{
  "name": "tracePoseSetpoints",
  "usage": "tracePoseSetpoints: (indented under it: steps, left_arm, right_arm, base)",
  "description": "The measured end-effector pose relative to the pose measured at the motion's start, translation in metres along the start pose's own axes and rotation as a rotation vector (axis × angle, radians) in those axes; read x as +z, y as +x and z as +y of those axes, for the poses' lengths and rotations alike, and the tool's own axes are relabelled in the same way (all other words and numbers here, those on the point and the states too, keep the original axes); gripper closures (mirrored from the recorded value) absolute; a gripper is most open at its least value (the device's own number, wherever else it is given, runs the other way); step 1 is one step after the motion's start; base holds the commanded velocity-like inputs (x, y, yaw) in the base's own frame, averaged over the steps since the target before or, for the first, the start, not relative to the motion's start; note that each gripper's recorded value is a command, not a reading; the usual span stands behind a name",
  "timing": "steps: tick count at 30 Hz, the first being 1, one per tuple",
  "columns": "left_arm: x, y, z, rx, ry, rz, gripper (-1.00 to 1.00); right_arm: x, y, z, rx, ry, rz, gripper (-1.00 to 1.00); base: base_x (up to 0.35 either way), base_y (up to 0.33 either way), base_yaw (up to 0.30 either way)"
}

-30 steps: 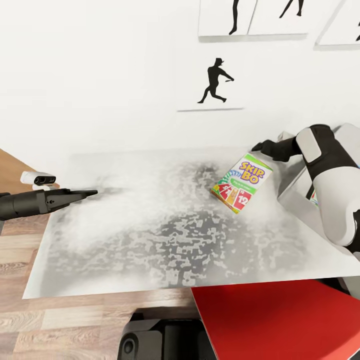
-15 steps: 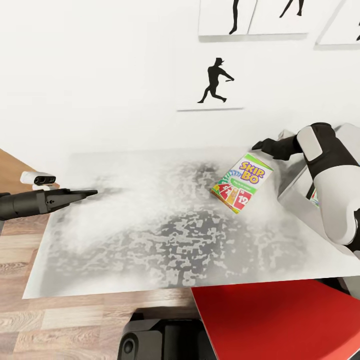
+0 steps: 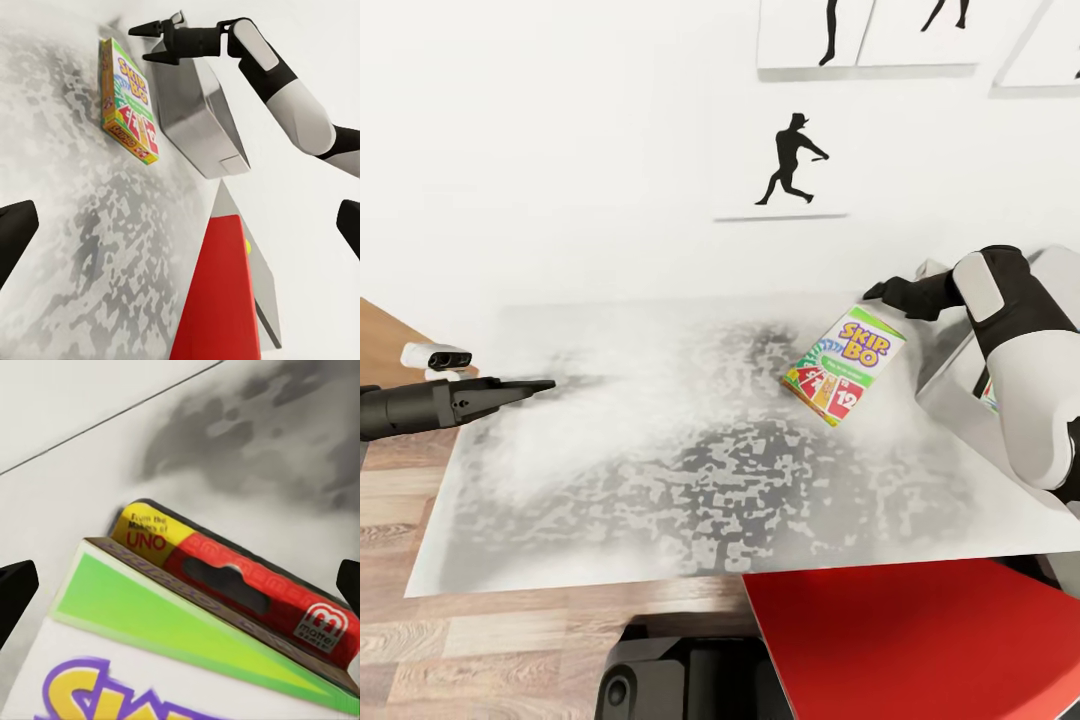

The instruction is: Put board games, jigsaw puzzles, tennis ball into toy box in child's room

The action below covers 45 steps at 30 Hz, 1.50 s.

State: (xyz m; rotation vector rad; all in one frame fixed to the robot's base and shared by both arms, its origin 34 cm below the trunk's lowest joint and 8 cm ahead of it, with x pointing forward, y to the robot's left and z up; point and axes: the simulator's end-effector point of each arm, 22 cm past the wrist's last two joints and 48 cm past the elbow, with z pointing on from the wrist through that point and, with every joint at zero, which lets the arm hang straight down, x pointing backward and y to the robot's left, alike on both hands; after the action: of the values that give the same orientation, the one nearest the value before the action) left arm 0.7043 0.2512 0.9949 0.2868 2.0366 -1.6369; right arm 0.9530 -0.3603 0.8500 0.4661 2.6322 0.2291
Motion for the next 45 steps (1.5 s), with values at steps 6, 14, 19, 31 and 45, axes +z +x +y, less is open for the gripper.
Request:
tracePoseSetpoints:
  steps: [6, 14, 19, 31, 45]
  left_arm:
    - [0.001, 0.003, 0.004, -0.008, 0.000, 0.003, -1.00]
    - [0.002, 0.006, 0.010, -0.019, -0.003, 0.006, -1.00]
    - [0.003, 0.009, 0.014, -0.027, -0.004, 0.007, -1.00]
    - [0.003, 0.010, 0.017, -0.032, -0.007, 0.008, -1.00]
    - [0.003, 0.011, 0.018, -0.032, -0.009, 0.008, -1.00]
  right_arm:
    - [0.005, 0.004, -0.001, 0.001, 0.002, 0.008, -1.00]
    - [0.014, 0.010, -0.004, 0.002, 0.005, 0.020, -1.00]
    - [0.019, 0.014, -0.005, 0.003, 0.006, 0.027, -1.00]
    - [0.023, 0.017, -0.006, 0.003, 0.008, 0.032, -1.00]
    - [0.023, 0.017, -0.007, 0.004, 0.010, 0.033, -1.00]
  base:
    - [0.000, 0.000, 0.000]
    - [0.000, 0.000, 0.000]
    - [0.000, 0.000, 0.000]
    - [0.000, 0.000, 0.000]
    - [0.000, 0.025, 0.000]
